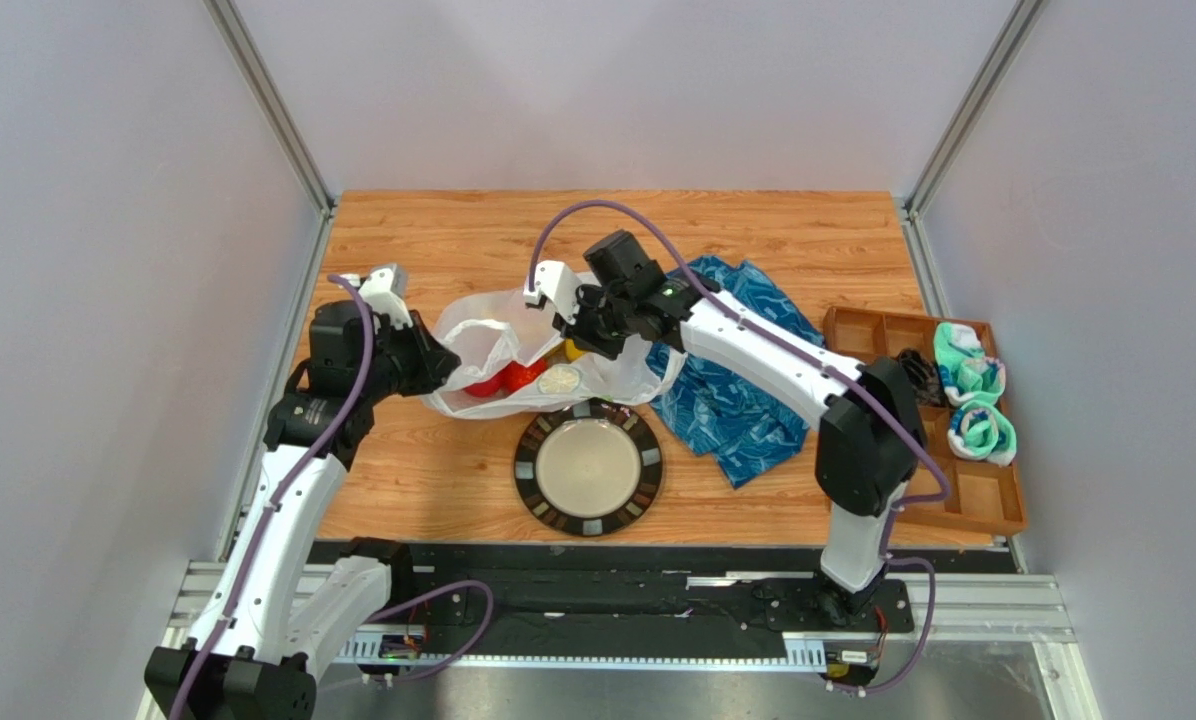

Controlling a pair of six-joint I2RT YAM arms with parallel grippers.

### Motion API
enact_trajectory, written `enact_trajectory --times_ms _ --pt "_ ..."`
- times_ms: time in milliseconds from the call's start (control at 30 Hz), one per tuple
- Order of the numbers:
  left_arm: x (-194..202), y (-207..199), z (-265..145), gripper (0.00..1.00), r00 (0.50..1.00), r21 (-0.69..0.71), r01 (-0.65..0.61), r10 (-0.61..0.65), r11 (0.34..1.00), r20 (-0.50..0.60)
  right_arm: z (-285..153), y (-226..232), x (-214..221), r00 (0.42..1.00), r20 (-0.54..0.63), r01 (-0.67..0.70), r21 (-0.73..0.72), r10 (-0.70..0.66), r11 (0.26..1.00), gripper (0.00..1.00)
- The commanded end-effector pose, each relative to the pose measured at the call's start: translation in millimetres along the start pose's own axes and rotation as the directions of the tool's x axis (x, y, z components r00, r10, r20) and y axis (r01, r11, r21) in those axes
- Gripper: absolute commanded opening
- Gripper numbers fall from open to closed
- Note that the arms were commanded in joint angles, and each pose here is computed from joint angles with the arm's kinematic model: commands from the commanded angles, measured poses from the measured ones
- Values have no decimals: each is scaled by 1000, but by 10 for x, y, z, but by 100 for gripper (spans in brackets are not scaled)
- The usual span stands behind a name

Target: Take the fake fruits out of the plastic bag

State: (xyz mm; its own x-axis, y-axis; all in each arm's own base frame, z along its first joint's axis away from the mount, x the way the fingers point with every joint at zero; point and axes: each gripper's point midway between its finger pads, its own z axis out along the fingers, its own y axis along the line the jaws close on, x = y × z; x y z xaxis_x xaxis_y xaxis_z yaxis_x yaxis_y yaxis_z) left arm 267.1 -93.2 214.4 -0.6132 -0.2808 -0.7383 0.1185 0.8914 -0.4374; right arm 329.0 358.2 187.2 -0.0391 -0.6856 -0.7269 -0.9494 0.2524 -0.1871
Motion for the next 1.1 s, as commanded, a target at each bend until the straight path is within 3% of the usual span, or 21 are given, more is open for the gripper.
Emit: enact_trajectory --times_ms 0,133,267,333,433,467,633,900,967,1067 --pt "-242 -88 -119 0 997 11 -9 9 1000 80 -13 -250 -175 997 1 71 71 -71 995 8" --pt "-264 -92 -113 0 996 12 -5 4 1000 84 232 -386 -18 994 -69 88 119 -80 989 8" --pt "-161 -107 -104 0 998 31 16 -17 999 54 493 -513 225 979 -196 94 167 -61 981 20" --pt "-86 -85 -98 0 999 28 27 -28 999 38 533 -235 430 963 -264 68 51 -52 996 18" --pt "-18 -70 -77 0 999 32 40 -41 999 26 418 222 512 958 -274 74 -45 -84 996 14" --pt "-5 -73 -71 0 999 36 43 -44 998 24 400 471 790 942 -323 60 -104 -90 993 13" --pt "12 -96 -51 0 998 55 59 -60 997 28 98 929 903 941 -313 74 -175 -127 982 11" --pt "29 -137 -16 2 998 88 56 -58 995 22 139 246 541 962 -270 57 39 -44 998 13" --pt "37 -154 -19 4 998 98 54 -56 994 17 198 145 527 960 -279 41 61 -23 997 17" --pt "36 -162 -27 4 999 103 47 -49 994 19 271 -20 429 963 -270 25 106 5 994 32"
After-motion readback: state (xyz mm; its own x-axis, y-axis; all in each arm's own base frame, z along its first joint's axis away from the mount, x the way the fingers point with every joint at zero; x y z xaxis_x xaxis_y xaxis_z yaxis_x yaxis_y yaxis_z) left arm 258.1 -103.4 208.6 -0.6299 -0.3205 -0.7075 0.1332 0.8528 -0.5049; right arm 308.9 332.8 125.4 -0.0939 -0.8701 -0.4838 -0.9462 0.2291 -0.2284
